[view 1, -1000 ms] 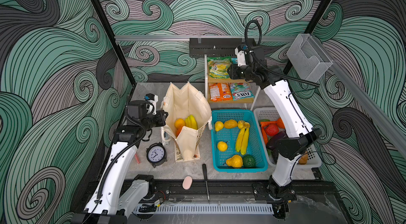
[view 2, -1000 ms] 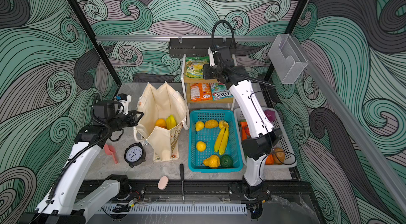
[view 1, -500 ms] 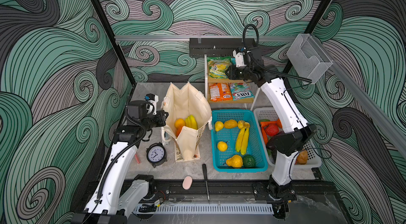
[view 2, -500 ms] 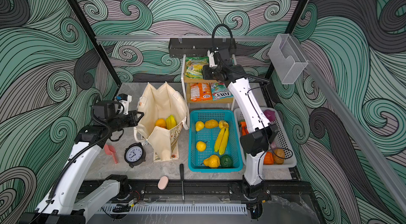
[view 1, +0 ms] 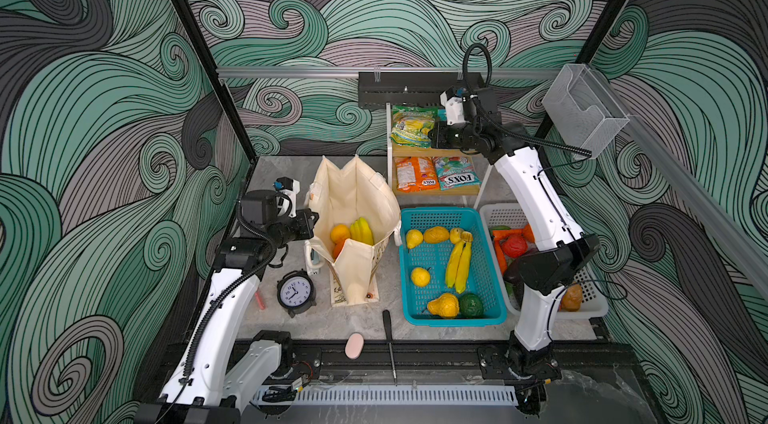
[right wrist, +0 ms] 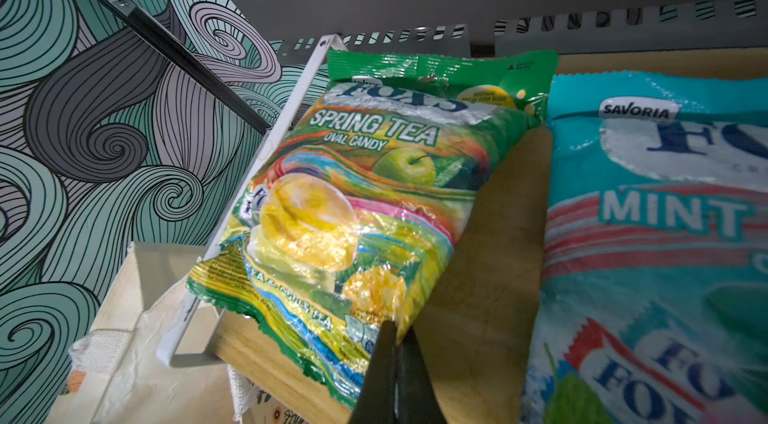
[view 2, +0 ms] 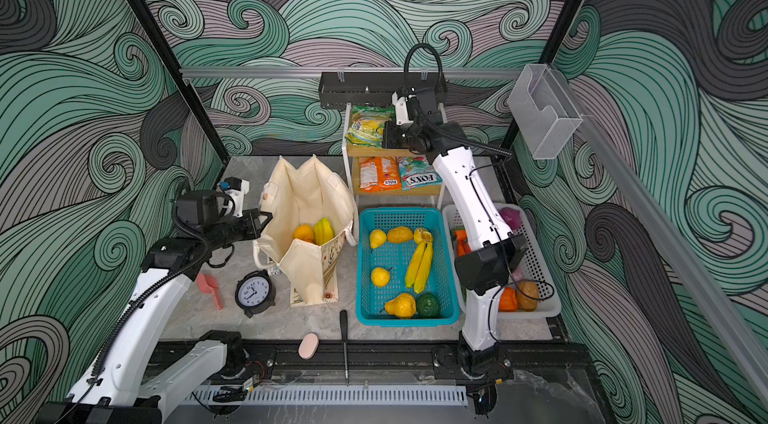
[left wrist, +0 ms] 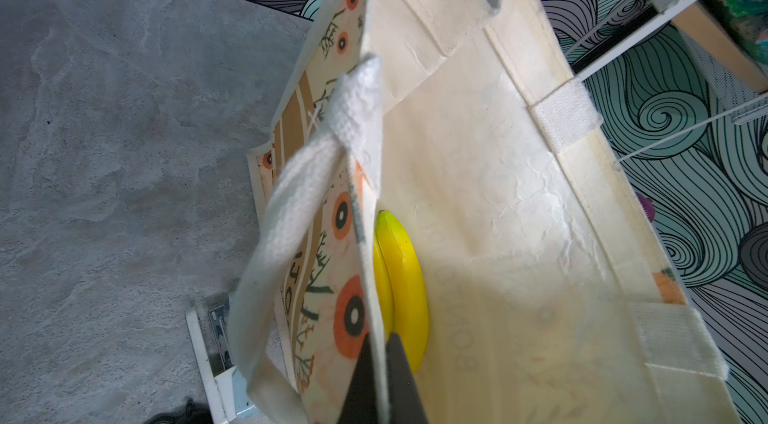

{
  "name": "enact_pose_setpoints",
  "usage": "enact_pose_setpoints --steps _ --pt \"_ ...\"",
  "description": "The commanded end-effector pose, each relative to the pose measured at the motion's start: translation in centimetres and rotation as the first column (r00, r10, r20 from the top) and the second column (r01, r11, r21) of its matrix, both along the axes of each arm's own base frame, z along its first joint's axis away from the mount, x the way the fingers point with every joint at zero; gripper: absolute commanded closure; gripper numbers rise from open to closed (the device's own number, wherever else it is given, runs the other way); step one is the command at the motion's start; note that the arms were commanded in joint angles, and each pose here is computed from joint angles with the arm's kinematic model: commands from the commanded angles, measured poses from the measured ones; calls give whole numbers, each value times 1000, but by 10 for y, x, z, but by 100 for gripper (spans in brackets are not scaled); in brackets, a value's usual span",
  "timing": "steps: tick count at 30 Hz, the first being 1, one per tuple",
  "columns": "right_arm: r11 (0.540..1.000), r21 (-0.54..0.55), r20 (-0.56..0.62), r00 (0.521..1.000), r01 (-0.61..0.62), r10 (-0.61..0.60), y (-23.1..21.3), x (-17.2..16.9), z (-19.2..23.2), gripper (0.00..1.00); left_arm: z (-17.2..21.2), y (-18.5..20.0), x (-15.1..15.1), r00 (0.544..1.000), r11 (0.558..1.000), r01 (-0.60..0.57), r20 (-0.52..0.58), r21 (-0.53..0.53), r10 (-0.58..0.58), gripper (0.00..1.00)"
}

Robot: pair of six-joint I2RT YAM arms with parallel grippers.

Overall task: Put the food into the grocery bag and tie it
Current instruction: 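Grasp the green Spring Tea candy bag with the right gripper, then lift the candy bag off the shelf and carry it over the tote bag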

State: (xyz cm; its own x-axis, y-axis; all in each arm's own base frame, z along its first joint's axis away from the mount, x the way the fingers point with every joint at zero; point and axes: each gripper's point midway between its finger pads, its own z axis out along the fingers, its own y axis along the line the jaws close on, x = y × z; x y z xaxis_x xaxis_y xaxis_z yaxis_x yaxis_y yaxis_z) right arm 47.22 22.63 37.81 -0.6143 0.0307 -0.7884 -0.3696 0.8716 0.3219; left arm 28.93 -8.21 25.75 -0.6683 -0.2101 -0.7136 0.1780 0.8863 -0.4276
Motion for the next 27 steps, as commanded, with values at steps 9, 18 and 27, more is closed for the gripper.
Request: enact_pose_setpoints --steps 9,18,27 --pt "968 176 191 971 -178 144 23 -33 96 100 5 -3 -1 999 1000 27 24 -3 -27 100" --pt "924 258 247 944 -283 220 36 -62 132 100 6 -3 -1 999 1000 25 29 -3 -25 100" --pt "908 244 326 911 -340 253 40 -105 166 100 7 -3 -2 999 1000 28 33 -5 -28 100"
